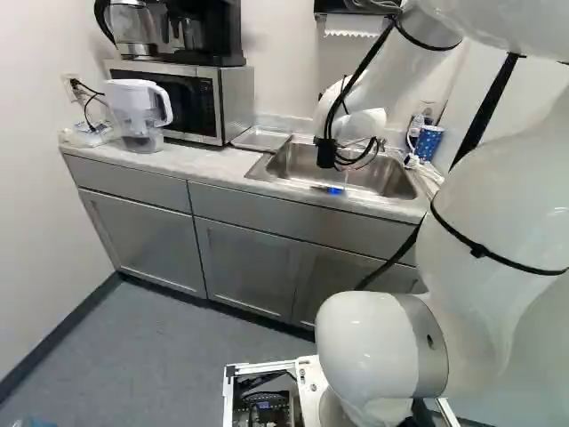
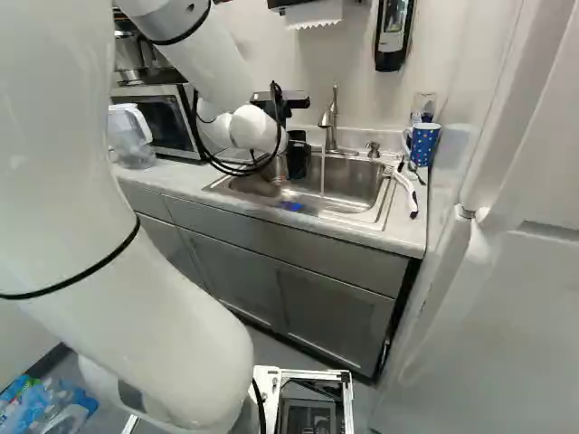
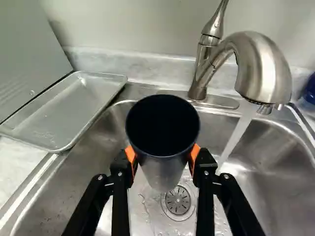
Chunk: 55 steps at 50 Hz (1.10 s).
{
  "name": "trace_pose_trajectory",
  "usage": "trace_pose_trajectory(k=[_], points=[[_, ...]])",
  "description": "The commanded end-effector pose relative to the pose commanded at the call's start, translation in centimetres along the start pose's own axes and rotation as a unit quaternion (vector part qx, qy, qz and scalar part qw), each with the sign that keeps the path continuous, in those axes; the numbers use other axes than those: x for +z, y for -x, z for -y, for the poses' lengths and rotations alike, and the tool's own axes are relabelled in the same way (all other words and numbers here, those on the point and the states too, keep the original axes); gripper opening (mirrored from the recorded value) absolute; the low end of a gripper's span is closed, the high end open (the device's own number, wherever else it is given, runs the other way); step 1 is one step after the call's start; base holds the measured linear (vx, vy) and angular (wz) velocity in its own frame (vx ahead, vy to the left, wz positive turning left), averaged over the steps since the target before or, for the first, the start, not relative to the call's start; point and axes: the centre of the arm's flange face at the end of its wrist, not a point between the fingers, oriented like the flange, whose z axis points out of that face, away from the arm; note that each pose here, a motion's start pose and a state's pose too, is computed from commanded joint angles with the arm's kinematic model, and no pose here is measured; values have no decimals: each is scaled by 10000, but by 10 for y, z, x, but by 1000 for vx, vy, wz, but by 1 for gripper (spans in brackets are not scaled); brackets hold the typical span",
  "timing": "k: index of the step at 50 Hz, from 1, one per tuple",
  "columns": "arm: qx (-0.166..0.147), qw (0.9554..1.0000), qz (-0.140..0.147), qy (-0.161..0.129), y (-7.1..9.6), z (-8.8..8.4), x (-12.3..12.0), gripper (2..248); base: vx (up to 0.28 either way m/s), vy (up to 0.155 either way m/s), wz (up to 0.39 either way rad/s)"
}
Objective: Rinse the cup and place it in the tray
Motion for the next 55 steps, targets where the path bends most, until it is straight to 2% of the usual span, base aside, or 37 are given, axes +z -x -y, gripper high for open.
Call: trace_pose_trajectory(k=[37,55], points=[[137,9995,4,268,-3,-29,6,122,0,0,0],[215,9988,174,403,-2,-45,9,122,0,0,0]])
